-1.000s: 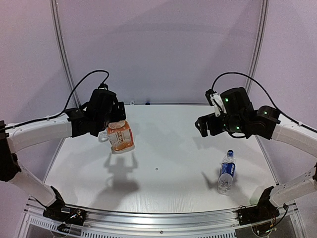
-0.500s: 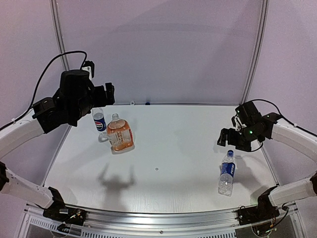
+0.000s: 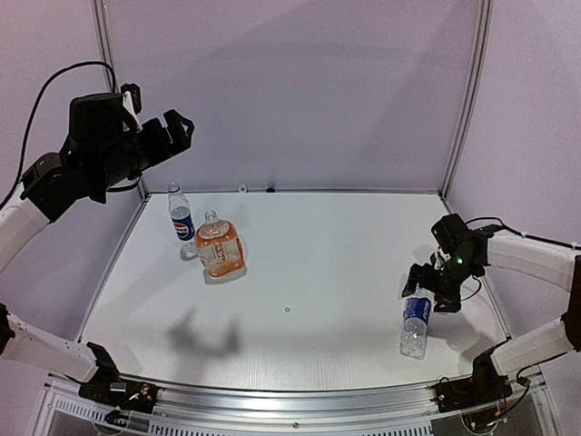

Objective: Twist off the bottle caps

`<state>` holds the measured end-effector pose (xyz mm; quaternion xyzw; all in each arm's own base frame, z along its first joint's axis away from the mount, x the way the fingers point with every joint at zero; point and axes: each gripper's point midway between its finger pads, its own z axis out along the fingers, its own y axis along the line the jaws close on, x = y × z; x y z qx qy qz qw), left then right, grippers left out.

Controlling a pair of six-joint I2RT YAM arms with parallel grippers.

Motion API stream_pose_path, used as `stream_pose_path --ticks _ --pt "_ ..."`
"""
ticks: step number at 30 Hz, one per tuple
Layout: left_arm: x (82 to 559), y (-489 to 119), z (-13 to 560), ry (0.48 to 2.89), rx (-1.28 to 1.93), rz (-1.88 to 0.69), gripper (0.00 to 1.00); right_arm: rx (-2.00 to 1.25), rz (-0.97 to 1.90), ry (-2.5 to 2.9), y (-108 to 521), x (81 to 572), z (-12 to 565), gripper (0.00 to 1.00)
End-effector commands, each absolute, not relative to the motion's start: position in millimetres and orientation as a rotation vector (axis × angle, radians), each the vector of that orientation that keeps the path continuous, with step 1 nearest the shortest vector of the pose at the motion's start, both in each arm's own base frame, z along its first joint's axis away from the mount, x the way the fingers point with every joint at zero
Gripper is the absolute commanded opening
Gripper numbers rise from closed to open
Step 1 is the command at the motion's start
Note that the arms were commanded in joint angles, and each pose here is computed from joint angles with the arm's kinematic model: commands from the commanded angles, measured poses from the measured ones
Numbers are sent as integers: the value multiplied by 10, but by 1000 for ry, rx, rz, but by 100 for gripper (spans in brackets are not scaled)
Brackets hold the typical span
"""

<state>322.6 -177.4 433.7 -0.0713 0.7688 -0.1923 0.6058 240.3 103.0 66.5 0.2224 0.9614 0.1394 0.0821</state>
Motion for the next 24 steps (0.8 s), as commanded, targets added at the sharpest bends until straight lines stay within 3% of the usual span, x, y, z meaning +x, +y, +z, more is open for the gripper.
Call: stream_pose_path --ticks 1,7,18,22,24 --pt "3224 -1667 4214 1828 -358 -498 99 764 444 2950 1027 2141 476 99" --pt "3286 -1701 4170 1861 -363 -559 99 806 439 3002 1048 2082 322 96" --pt "3512 -1807 3984 1954 -267 -641 99 901 224 3083 885 1973 253 65" --pt "3502 -1859 3987 1970 -162 -641 99 866 278 3063 961 2056 375 53" --pt "3465 -1898 3956 1982 -88 -657 99 756 356 3004 1081 2205 550 52"
